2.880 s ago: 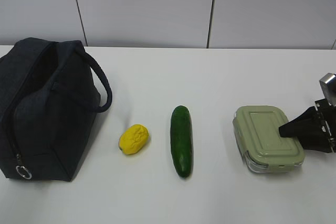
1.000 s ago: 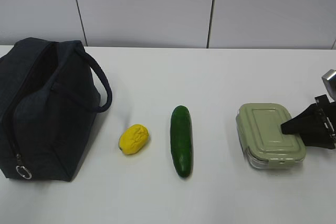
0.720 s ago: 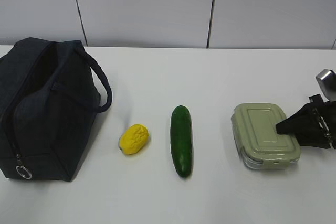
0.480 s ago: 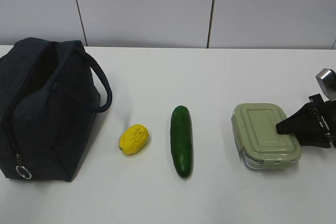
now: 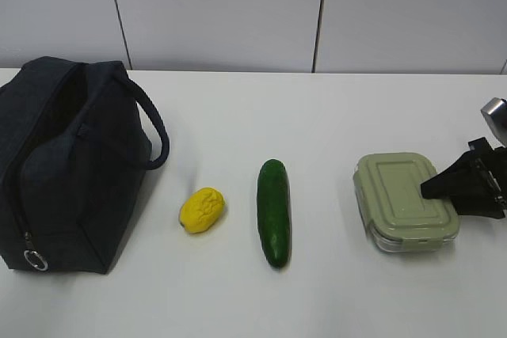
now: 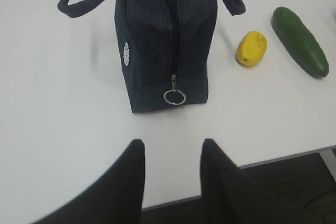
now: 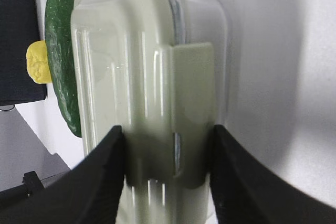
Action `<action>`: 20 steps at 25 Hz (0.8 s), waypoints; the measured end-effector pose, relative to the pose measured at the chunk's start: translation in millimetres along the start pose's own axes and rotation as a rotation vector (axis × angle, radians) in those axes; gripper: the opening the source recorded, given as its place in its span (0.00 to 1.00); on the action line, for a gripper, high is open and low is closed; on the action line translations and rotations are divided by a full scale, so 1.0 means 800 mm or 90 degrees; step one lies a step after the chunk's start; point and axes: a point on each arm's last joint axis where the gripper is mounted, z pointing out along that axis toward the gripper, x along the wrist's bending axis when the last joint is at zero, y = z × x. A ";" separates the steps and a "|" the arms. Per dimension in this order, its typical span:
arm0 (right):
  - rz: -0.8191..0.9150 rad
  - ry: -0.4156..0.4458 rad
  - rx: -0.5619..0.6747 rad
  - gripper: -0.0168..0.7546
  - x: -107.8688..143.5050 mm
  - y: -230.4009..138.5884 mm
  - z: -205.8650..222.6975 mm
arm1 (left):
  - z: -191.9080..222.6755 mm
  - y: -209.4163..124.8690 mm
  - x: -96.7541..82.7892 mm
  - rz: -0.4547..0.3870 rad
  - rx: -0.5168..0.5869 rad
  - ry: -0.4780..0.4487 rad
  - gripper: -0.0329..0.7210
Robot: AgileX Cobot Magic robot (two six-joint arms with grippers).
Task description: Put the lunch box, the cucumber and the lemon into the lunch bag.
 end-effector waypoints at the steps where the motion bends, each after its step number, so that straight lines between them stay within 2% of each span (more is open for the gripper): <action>1: -0.005 -0.002 0.000 0.48 0.002 0.000 -0.002 | 0.000 0.000 0.000 0.000 0.000 0.000 0.36; 14: 0.001 -0.008 -0.008 0.48 0.010 0.001 -0.007 | 0.000 0.000 0.000 0.000 0.000 -0.001 0.36; 20: 0.007 -0.006 -0.014 0.48 0.012 0.002 -0.009 | 0.009 0.005 0.001 -0.007 0.035 -0.004 0.36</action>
